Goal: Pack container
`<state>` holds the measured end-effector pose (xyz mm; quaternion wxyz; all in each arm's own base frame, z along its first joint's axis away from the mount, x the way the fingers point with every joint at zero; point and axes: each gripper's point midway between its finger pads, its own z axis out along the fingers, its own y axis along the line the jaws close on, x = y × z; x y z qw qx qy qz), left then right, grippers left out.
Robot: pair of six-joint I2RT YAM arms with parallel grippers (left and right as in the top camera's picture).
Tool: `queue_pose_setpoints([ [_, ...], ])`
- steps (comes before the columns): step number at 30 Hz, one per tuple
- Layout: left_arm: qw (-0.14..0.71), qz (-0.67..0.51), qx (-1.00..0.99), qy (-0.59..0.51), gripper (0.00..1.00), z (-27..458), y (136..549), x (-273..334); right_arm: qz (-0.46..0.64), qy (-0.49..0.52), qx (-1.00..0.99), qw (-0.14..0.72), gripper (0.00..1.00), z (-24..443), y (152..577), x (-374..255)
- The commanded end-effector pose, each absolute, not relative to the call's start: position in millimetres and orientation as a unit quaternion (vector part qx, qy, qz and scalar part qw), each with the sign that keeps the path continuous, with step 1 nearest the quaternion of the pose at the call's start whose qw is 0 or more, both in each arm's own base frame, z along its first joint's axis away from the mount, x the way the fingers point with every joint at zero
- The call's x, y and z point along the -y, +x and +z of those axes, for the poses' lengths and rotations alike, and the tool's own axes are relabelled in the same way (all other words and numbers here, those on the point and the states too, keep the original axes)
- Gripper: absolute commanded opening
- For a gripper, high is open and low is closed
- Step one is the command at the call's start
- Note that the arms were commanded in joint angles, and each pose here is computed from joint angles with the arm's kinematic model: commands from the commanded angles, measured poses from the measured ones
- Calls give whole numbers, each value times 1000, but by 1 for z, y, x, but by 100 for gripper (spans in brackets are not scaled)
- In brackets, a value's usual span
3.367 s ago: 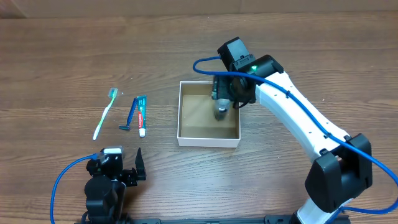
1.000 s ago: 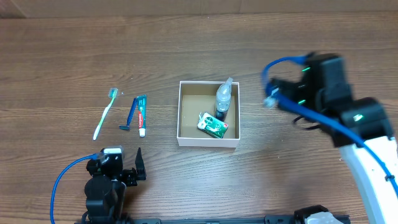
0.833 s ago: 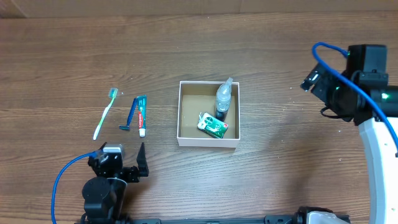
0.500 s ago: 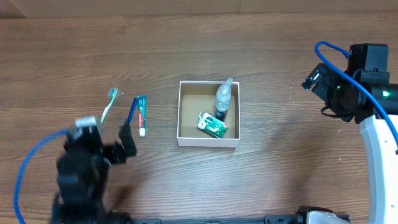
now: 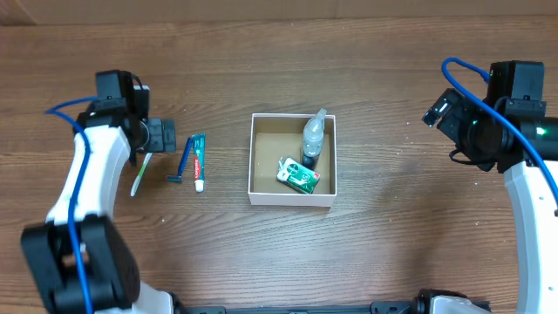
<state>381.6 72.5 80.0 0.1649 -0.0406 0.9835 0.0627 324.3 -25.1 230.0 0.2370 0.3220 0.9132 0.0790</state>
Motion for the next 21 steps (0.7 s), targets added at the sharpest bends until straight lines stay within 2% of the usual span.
queue_pose_setpoints([
  [1,115,62,-991,-22,97,34,385,-80,78,325,-910,246,100,235,326,27],
  [4,114,63,-992,-1,93,9,396,-83,78,325,-910,246,100,235,326,27],
  [9,101,55,-993,5,77,-23,399,-87,78,325,-910,246,100,235,326,27],
  [16,90,-4,-996,-25,7,-20,395,-74,78,325,-910,246,100,235,326,27],
  [19,79,-14,-996,-28,4,3,401,-72,78,325,-910,246,100,235,326,27],
  [21,90,-36,-995,-33,4,40,413,-66,78,325,-910,246,100,235,326,27],
])
